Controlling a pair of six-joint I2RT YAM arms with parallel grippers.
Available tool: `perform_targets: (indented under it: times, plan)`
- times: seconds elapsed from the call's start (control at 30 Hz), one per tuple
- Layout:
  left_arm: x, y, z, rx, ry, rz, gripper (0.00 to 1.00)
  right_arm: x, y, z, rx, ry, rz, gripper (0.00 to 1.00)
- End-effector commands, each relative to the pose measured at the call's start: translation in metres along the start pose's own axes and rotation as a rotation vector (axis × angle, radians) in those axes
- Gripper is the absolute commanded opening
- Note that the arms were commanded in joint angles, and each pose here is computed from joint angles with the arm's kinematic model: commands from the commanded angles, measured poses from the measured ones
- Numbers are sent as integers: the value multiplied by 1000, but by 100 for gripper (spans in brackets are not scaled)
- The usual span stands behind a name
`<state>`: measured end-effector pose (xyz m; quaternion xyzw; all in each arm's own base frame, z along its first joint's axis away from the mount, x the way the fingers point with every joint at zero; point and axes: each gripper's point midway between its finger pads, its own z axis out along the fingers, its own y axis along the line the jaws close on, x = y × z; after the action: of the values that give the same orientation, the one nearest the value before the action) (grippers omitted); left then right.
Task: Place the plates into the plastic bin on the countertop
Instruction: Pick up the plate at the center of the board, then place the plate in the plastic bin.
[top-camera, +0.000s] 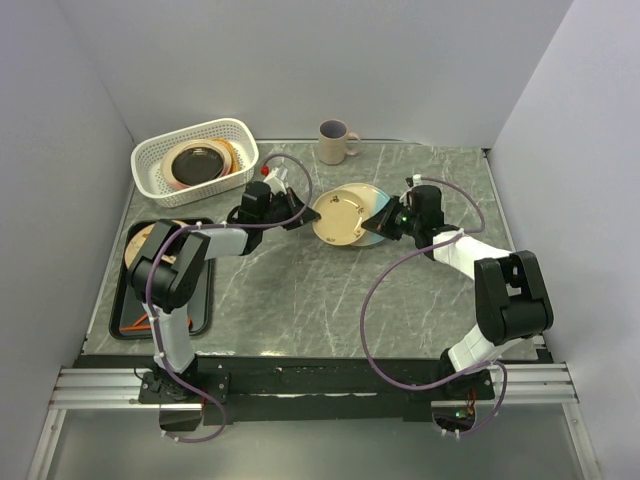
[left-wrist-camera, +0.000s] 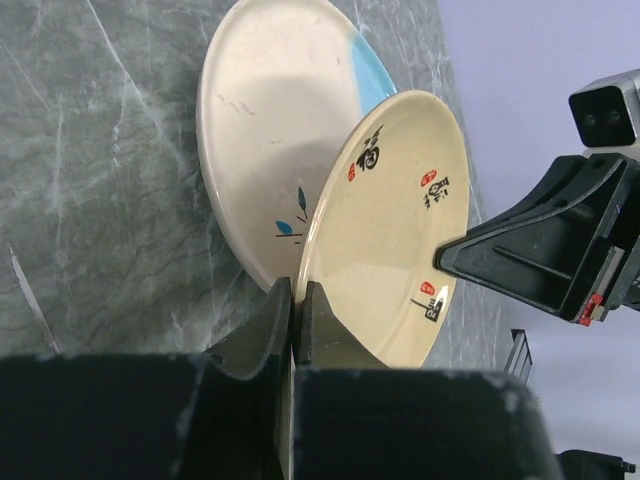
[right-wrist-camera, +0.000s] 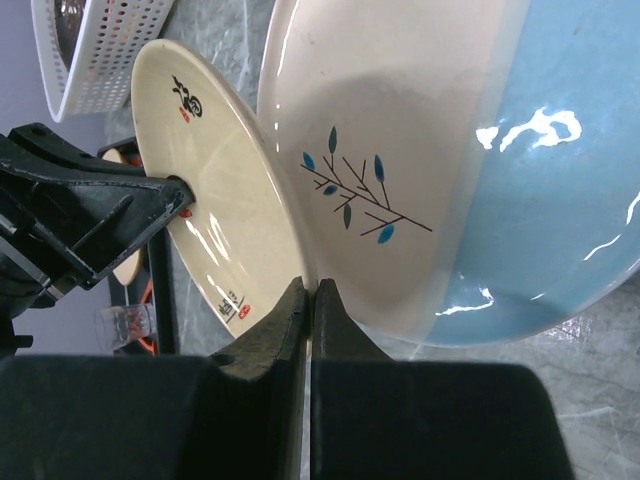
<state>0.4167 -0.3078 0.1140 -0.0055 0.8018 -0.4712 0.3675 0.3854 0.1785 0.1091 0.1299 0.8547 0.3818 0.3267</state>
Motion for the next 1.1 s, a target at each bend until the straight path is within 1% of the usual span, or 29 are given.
perform_targets:
  times: [0.0,0.03,0.13,0.17,0.23,0.27,0.33,0.37,0.47,0.5,0.57,0.6,0.7,0.97,1.07]
  plan:
    - [-9,-13,5,45,-17,52,1,-7,16,-3,-50,-18,-20,1]
    - [-9,-13,5,43,-19,52,1,-7,15,-2,-46,-16,-21,6]
    - [-10,-14,5,46,-18,51,1,-6,13,-2,-44,-14,-19,17]
    - [-10,-13,6,42,-18,50,1,-5,12,-1,-41,-13,-18,24]
    - [-11,-13,5,37,-18,50,1,-4,11,-1,-43,-8,-15,29]
    - [-10,-12,5,34,-19,51,1,-4,12,-1,-44,-7,-17,35]
    - [-13,-12,5,26,-26,55,1,-3,12,-1,-46,-5,-17,41]
    - [-14,-13,4,25,-30,61,1,-5,13,-1,-48,-7,-20,46]
    - [-17,-11,3,1,-36,64,1,-4,13,-1,-47,-6,-23,55]
    - [-19,-12,3,-1,-38,68,1,-5,14,-1,-49,-6,-25,61]
    - [-22,-11,1,-15,-41,78,1,-6,15,-1,-50,-7,-28,68]
    - [-24,-13,-1,-18,-45,83,1,-7,16,-1,-52,-9,-29,73]
    - [-29,-12,-4,-36,-59,93,1,-8,17,-3,-55,-12,-34,81]
    - [-39,-9,-12,-37,-73,89,1,-5,14,-5,-42,-15,-42,89]
    - [-47,-7,-18,-41,-87,87,1,-4,13,-6,-37,-17,-45,90]
